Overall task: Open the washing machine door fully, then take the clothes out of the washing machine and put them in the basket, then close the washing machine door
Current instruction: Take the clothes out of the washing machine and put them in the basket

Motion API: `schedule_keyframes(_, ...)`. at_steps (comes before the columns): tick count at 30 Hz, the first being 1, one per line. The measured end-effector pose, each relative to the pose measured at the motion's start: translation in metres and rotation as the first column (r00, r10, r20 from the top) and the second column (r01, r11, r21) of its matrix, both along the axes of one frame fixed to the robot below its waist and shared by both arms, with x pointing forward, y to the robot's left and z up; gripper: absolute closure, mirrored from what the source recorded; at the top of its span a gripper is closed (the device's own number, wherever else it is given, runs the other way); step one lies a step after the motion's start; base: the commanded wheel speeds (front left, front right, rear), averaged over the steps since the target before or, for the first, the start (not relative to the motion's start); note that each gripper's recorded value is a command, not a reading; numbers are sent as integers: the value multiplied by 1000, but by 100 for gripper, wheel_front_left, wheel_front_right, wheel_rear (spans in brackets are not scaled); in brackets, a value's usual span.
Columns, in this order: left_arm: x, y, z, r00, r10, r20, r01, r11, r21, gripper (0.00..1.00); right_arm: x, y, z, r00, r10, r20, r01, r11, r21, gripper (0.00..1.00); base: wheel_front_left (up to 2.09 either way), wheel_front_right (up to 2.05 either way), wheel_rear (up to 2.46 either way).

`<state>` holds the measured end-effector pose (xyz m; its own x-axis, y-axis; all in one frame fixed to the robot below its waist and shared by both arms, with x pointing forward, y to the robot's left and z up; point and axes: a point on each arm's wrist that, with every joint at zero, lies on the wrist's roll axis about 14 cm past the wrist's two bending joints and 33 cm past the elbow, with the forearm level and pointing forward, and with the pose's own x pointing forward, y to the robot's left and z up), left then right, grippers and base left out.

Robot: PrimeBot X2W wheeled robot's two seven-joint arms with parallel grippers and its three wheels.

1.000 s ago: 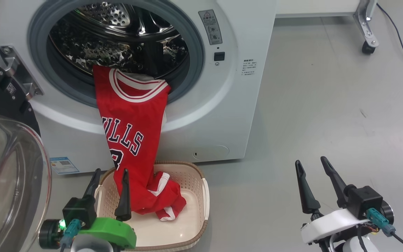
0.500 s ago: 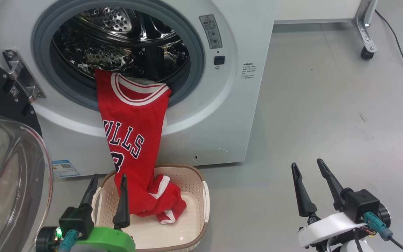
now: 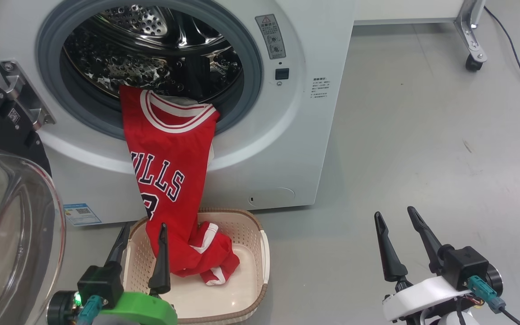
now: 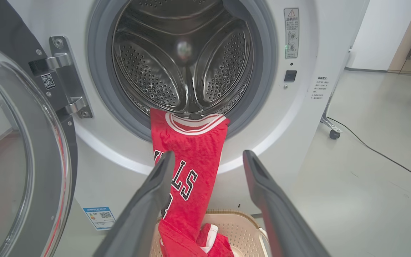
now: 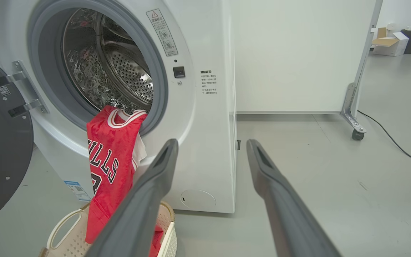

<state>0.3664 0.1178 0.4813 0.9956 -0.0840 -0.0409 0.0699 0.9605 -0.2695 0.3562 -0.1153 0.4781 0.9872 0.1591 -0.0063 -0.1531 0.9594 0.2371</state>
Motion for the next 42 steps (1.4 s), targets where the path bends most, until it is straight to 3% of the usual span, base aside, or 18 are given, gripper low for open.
schedule_keyframes(10, 1, -12, -25, 993, -43, -109, 43, 999, -1, 0, 3, 5, -6, 1000, 15, -20, -15, 1000, 7, 0, 0, 0, 0)
schedule_keyframes(20, 18, -32, -71, 952, -118, -284, 120, 993, -9, 0, 19, 11, -14, 999, 35, -38, -35, 999, 16, 0, 0, 0, 0)
schedule_keyframes(42, 105, -74, -173, 768, -230, -598, 239, 969, -66, 0, 68, 1, -37, 997, 17, -74, -12, 997, 75, 0, 0, 0, 0)
